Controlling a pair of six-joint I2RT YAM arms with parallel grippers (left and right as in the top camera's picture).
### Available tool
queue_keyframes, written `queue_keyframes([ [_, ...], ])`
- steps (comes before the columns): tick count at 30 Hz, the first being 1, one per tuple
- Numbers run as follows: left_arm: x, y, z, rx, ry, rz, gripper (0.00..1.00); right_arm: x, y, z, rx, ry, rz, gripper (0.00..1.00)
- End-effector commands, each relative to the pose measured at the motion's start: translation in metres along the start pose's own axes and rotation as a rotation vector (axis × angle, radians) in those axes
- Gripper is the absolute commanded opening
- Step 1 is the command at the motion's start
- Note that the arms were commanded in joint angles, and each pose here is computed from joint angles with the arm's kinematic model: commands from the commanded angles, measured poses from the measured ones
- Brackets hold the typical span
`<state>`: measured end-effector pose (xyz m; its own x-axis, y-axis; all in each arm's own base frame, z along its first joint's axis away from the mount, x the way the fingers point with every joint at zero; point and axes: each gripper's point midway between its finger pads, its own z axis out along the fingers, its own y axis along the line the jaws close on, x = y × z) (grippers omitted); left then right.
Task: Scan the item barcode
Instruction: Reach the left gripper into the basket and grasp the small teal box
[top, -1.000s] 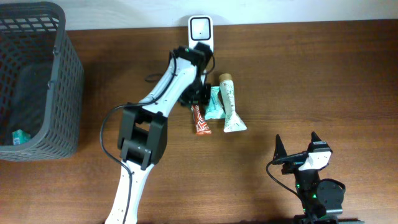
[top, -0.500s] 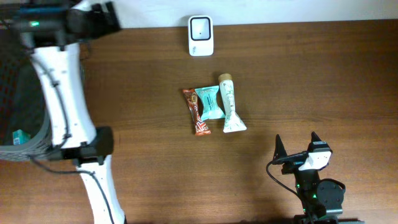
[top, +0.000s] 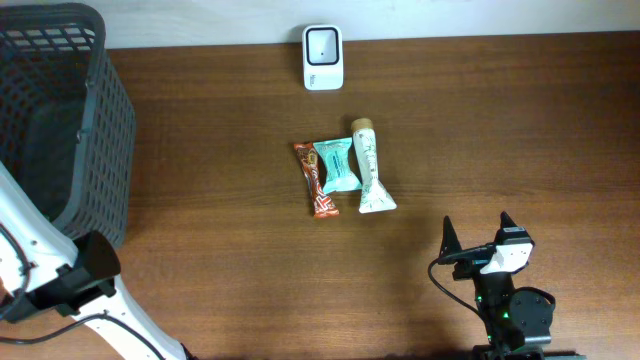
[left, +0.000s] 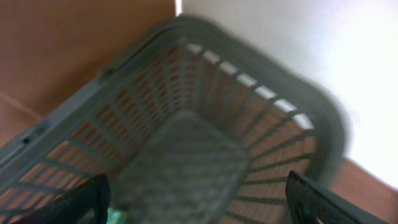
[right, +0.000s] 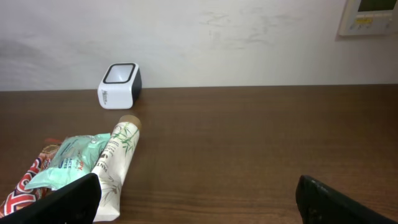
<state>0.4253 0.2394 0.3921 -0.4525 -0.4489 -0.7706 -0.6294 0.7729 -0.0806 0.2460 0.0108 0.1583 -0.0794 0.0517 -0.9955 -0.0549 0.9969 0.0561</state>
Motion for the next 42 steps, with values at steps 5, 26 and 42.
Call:
queue_keyframes([
  [5,0.105,0.057,0.110,-0.250,0.395,0.312,0.84,0.003,-0.002,0.000,0.008,0.002,0.005,0.99],
  [26,0.279,0.162,0.163,-0.317,0.854,0.355,0.84,0.003,-0.002,0.000,0.008,0.002,0.005,0.99],
  [42,0.275,0.137,0.168,-0.155,0.815,0.182,0.00,0.003,-0.002,0.000,0.008,0.002,0.005,0.99],
])
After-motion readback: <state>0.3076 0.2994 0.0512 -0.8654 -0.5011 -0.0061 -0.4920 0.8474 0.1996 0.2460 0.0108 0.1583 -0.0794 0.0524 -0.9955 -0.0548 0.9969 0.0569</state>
